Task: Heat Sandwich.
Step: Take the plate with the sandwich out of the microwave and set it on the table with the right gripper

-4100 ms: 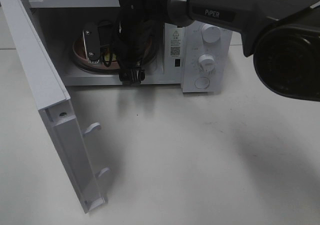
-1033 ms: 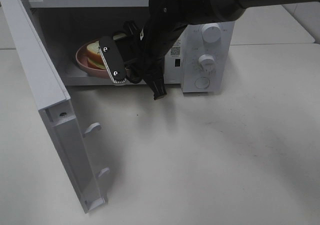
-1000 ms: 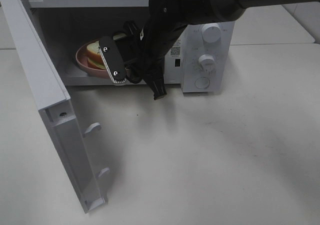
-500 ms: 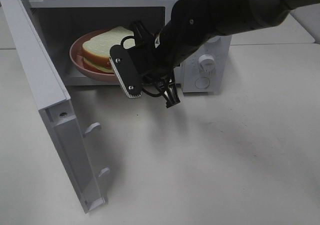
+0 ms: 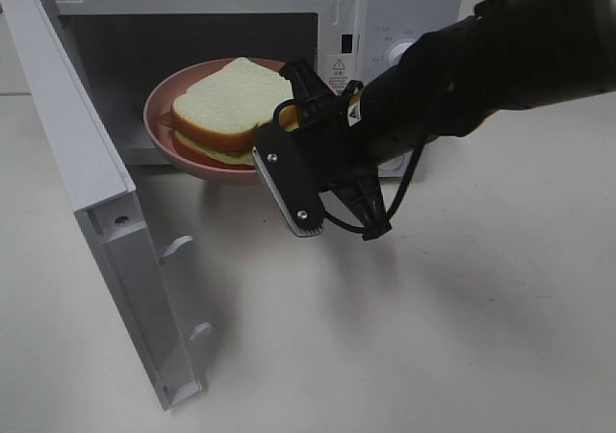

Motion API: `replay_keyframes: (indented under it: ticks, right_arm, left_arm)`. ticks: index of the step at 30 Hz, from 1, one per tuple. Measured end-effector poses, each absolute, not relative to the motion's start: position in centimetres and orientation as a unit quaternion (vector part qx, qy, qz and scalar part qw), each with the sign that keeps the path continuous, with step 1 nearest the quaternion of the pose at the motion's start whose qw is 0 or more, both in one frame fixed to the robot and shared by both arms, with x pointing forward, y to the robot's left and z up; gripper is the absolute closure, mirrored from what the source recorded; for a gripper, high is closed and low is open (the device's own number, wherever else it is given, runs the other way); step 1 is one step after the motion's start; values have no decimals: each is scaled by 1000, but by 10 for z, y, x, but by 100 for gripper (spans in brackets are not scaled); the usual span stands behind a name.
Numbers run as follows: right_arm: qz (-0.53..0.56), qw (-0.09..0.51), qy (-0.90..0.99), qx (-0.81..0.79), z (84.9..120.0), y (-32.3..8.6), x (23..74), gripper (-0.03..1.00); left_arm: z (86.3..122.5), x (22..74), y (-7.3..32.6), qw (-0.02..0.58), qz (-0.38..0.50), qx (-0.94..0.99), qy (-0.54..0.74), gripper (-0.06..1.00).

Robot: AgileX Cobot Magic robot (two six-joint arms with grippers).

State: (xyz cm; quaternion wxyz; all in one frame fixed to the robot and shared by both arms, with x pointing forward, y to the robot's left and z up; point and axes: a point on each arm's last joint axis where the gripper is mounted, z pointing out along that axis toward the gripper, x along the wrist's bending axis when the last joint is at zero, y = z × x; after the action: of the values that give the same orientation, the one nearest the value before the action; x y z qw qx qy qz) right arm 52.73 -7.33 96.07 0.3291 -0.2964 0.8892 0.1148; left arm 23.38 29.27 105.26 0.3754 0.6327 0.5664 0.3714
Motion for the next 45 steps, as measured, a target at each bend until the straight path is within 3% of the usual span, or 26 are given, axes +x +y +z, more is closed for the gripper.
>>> replay_keyframes:
  ticks: [45]
  right_arm:
    - [109, 315, 898, -287, 994, -189, 381, 85]
  left_arm:
    - [1053, 234, 293, 375, 371, 633, 566, -5]
